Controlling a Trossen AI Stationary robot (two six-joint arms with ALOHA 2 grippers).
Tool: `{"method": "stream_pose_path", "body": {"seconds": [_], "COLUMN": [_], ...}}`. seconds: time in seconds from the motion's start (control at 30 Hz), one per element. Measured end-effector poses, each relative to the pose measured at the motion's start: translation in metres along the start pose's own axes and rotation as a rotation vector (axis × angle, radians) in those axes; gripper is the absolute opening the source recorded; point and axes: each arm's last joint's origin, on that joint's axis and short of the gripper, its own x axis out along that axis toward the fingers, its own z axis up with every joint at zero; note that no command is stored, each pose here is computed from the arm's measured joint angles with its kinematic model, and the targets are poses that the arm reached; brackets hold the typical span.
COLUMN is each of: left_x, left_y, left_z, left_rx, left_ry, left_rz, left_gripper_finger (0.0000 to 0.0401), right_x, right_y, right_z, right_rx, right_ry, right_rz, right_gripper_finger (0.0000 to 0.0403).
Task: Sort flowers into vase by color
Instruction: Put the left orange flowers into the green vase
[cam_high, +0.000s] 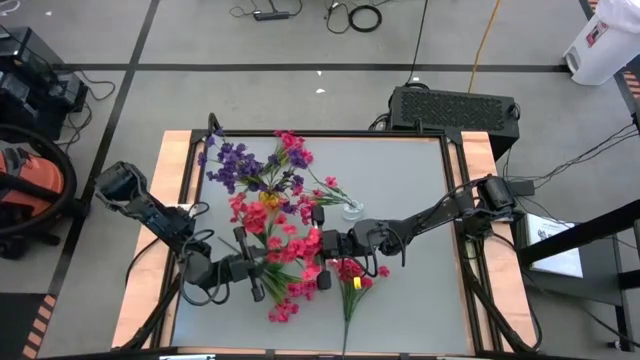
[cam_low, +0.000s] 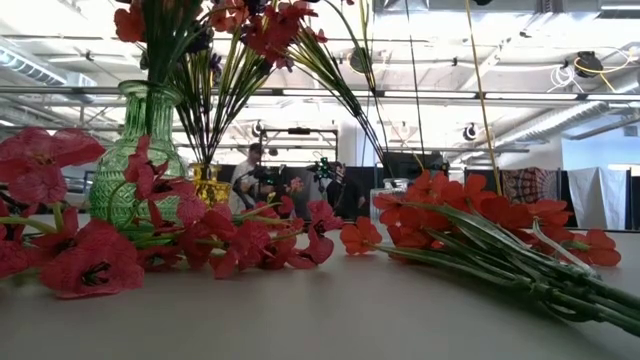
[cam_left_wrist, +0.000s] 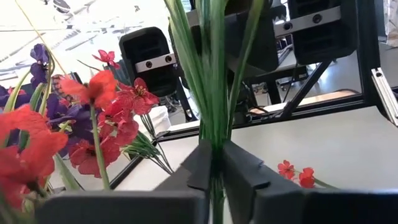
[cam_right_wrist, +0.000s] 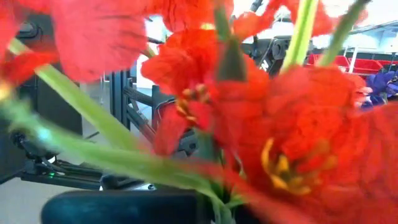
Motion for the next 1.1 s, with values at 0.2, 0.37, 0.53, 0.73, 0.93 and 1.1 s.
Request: {"method": "stream_pose_path", "body": {"seconds": [0.2,0.37,0.53,0.73,0.93,1.1], "left_x": [0.000,-0.001,-0.008,-0.014,-0.019,-0.021], "left_y": [0.000,-0.001,-0.003,-0.005,-0.005,-0.006], "left_z": [0.000,0.000,0.001,0.004,0.005,0.005], "left_rx": [0.003,0.005,0.027,0.027,0.025,0.017], "left_ry": [0.002,0.007,0.022,0.019,0.052,0.057], "left_rz": [0.000,0.006,0.033,0.040,0.097,0.103], "left_gripper_finger": [0.0009,0.0004,0.0003,0.0001,0.0001,0.0001], "right_x": [0.000,0.000,0.000,-0.001,-0.001,-0.001], "right_y": [0.001,0.002,0.003,0.004,0.004,0.005], "right_z": [0.000,-0.002,-0.004,-0.004,-0.006,-0.009], "right_rx": [-0.001,-0.026,-0.030,-0.031,-0.029,-0.031], "right_ry": [0.001,0.018,0.038,0.045,0.061,0.090], "right_rz": [0.003,0.006,0.009,0.009,0.010,0.014], "right_gripper_finger": [0.0052,0.0074,0.0098,0.0126,0.0144,0.0151]}}
